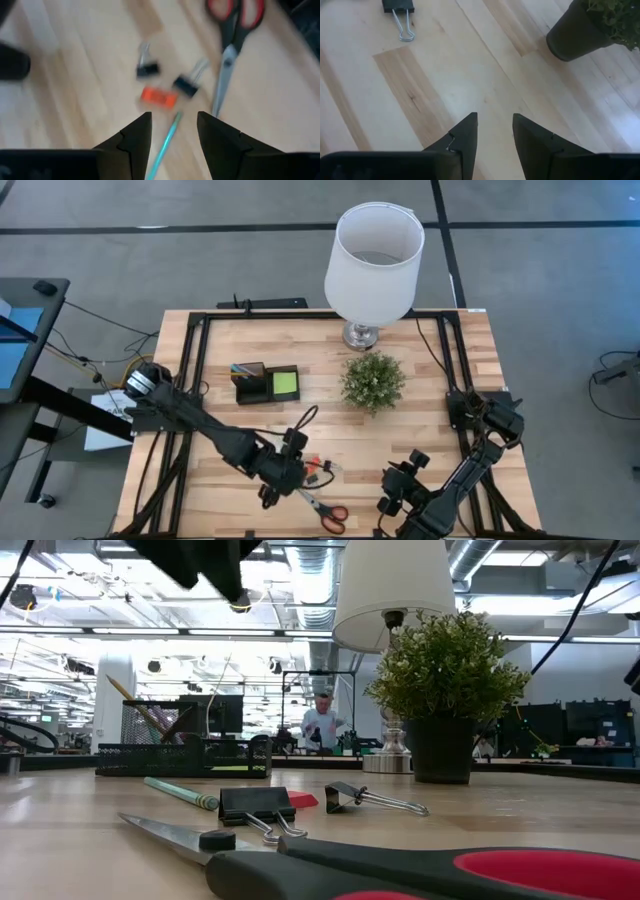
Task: Pick and place office supplies into organizer
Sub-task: Put the blue pencil into the black desk organizer
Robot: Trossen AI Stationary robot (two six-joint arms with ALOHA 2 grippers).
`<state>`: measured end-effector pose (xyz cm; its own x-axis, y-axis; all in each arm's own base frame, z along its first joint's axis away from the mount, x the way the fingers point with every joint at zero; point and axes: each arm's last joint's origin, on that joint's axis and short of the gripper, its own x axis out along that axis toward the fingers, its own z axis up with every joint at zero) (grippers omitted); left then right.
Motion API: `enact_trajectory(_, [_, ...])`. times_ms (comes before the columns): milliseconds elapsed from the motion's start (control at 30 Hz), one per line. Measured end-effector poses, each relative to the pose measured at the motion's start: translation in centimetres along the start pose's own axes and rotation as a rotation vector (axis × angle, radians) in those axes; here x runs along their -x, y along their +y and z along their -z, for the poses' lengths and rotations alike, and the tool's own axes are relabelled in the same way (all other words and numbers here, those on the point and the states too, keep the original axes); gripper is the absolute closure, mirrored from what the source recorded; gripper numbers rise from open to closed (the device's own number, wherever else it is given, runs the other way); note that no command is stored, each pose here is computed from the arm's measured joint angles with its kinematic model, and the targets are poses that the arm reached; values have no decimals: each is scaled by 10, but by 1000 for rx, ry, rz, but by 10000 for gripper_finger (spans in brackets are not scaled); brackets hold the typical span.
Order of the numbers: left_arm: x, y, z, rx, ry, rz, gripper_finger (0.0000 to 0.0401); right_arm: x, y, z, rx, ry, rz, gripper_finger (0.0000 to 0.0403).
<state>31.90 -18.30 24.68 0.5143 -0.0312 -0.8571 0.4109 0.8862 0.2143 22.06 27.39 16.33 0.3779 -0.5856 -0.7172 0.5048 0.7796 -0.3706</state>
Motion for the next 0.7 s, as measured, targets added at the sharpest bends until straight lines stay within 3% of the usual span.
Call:
enact_trajectory(333, [-30, 12, 18, 120, -30, 25, 248, -3, 0, -3, -10, 2, 6, 284])
enact_trajectory(700, [-56, 13, 37, 158, -52, 117, 248, -7, -1, -7, -19, 8, 15, 284])
